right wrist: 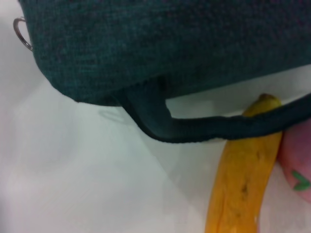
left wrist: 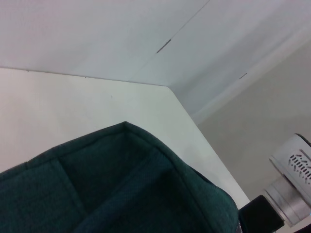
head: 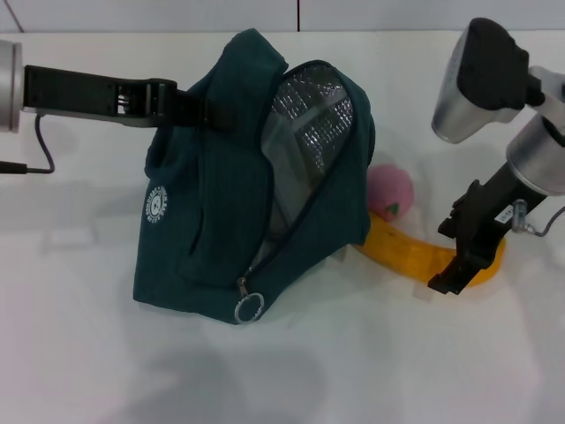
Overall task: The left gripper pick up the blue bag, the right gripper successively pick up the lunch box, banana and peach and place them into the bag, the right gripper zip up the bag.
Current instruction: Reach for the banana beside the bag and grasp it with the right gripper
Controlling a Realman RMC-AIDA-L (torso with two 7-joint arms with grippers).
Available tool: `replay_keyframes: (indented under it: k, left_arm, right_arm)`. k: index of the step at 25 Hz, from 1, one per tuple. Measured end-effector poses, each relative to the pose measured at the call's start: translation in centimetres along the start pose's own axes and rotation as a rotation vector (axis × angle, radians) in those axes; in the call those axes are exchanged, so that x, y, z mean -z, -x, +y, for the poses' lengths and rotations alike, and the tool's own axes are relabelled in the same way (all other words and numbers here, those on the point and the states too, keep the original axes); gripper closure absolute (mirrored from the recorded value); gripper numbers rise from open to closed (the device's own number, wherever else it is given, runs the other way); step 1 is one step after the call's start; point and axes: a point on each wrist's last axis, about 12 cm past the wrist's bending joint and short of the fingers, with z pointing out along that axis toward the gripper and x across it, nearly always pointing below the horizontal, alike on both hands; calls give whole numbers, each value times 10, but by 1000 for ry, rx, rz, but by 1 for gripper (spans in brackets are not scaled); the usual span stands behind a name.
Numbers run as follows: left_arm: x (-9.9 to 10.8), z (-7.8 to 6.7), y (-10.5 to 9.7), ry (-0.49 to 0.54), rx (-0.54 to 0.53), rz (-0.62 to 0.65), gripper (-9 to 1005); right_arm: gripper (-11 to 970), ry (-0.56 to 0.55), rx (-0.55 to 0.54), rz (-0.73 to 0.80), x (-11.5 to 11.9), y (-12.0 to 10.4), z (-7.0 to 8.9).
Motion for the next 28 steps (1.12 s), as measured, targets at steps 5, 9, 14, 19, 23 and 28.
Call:
replay_keyframes:
  k: [5,9,14,19,23,28]
  left_arm:
    - [0,1,-1,1,3,0,953]
    - [0,1,-1,0,3,0,953]
    - [0,0,-1,-1,2,1,953]
    - [0,0,-1,-2,2,0,953]
    - [0,1,-2,-4,6,0,953]
    - [0,2,-4,-12,13,-1,953]
  right_arm:
    - [95,-9,31,-8,-4,2,1]
    - [95,-18,44,-23,-9,2,1]
    - [97,4,40,-41,-18,1,2]
    - [100,4,37,-39,-25,-1,2]
    - [103,-4,35,-43,-26,-1,1]
    - [105,-7,35,-40,-27,-1,1]
